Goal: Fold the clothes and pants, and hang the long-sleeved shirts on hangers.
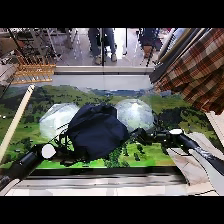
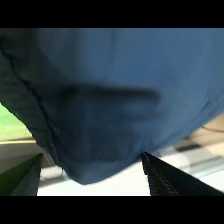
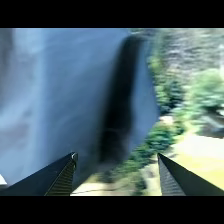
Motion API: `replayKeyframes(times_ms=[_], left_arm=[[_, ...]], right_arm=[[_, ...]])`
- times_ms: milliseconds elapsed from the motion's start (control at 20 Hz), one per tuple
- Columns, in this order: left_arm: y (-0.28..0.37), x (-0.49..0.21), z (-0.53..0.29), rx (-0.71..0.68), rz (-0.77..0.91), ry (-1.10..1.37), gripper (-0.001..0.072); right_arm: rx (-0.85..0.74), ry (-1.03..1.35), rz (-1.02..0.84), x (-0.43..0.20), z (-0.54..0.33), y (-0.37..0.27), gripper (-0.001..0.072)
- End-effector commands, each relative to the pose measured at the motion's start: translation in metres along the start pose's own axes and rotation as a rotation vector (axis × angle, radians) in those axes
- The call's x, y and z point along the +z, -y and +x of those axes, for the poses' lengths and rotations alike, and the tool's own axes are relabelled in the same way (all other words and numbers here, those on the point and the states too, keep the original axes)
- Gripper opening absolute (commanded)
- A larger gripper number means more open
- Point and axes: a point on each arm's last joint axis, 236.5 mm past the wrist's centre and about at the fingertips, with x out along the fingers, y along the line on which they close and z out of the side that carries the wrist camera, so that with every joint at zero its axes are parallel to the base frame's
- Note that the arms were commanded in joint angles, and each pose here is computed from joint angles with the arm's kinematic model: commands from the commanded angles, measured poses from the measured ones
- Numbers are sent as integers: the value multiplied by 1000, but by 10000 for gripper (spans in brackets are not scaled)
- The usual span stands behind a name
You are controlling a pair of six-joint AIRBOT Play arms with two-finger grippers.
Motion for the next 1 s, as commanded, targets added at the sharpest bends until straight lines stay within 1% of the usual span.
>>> replayKeyframes(times_ms=[0, 50, 100, 150, 200, 250, 300, 350, 400, 450, 500, 600, 750, 850, 950], left_arm=[[0, 17, 6, -6, -15, 61, 420], [1, 23, 6, -13, -16, 86, 309], [4, 27, 5, -22, -21, 102, 261], [4, 29, 5, -27, -24, 112, 231], [5, 29, 5, -29, -26, 112, 171], [5, 29, 5, -29, -25, 113, 101], [5, 29, 4, -30, -25, 114, 67], [6, 30, 4, -31, -23, 116, 5], [6, 30, 3, -33, -16, 119, 7], [8, 31, 0, -38, 6, 126, 7], [12, 32, -6, -47, 16, 137, 7], [17, 45, -29, -69, 49, 182, 4], [11, 85, -91, -83, 56, 291, 3], [-6, 118, -138, -64, 48, 368, 3], [-24, 147, -183, -38, 37, 438, 3]], right_arm=[[-93, 17, -18, 3, 2, 20, 562], [-105, 29, -29, 4, 7, 20, 560], [-122, 36, -37, 4, 13, 21, 557], [-128, 35, -32, 1, 23, 21, 500], [-129, 22, -38, -2, 33, 18, 458], [-130, 13, -60, -2, 41, 13, 458], [-125, 13, -76, 3, 49, 6, 429], [-122, 24, -82, 11, 54, -1, 347], [-118, 39, -75, 19, 58, -8, 231], [-117, 47, -77, 27, 57, -12, 65], [-130, 54, -103, 33, 55, -15, 11], [-192, 27, -199, 40, 46, -18, 9], [-307, -91, -467, 50, 19, -34, 9], [-426, -106, -656, 80, -15, -53, 9], [-529, -64, -827, 115, -61, -91, 8]])
